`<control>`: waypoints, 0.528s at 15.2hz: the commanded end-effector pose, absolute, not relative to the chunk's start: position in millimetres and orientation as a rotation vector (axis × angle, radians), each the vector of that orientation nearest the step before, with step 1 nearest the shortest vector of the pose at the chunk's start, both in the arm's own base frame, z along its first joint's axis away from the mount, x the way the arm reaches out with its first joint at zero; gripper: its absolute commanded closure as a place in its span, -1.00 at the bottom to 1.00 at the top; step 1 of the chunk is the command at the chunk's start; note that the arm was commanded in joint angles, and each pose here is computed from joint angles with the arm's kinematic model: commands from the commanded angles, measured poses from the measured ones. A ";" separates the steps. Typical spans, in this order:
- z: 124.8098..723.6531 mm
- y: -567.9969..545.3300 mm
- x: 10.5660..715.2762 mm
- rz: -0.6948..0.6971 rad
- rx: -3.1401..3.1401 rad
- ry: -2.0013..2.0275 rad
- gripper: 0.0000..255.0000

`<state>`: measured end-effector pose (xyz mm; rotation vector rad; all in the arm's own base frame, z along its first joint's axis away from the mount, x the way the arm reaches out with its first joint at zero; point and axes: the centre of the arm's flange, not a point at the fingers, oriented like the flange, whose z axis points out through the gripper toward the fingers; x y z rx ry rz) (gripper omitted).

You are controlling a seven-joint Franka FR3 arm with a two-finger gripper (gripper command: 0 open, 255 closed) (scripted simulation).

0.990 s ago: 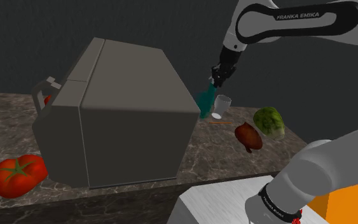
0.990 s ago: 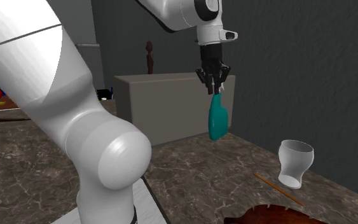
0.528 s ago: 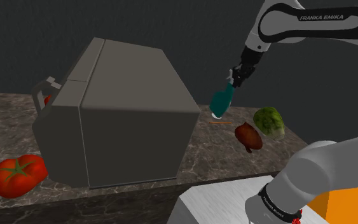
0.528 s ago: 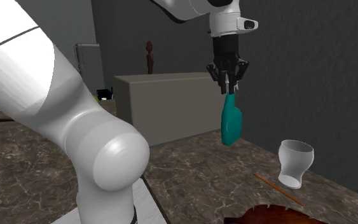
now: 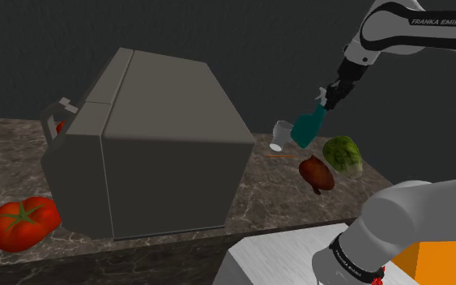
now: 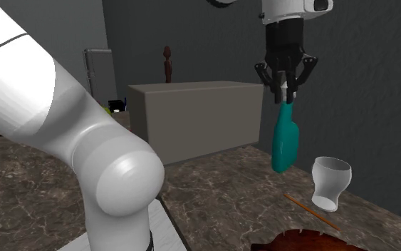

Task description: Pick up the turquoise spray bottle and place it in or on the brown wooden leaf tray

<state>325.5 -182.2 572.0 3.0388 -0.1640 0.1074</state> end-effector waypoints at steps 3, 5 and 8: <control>581.6 -225.2 293.3 0.107 3.039 -0.161 1.00; 587.0 -246.7 278.9 0.107 3.039 -0.161 1.00; 595.2 -278.9 257.4 0.107 3.039 -0.161 1.00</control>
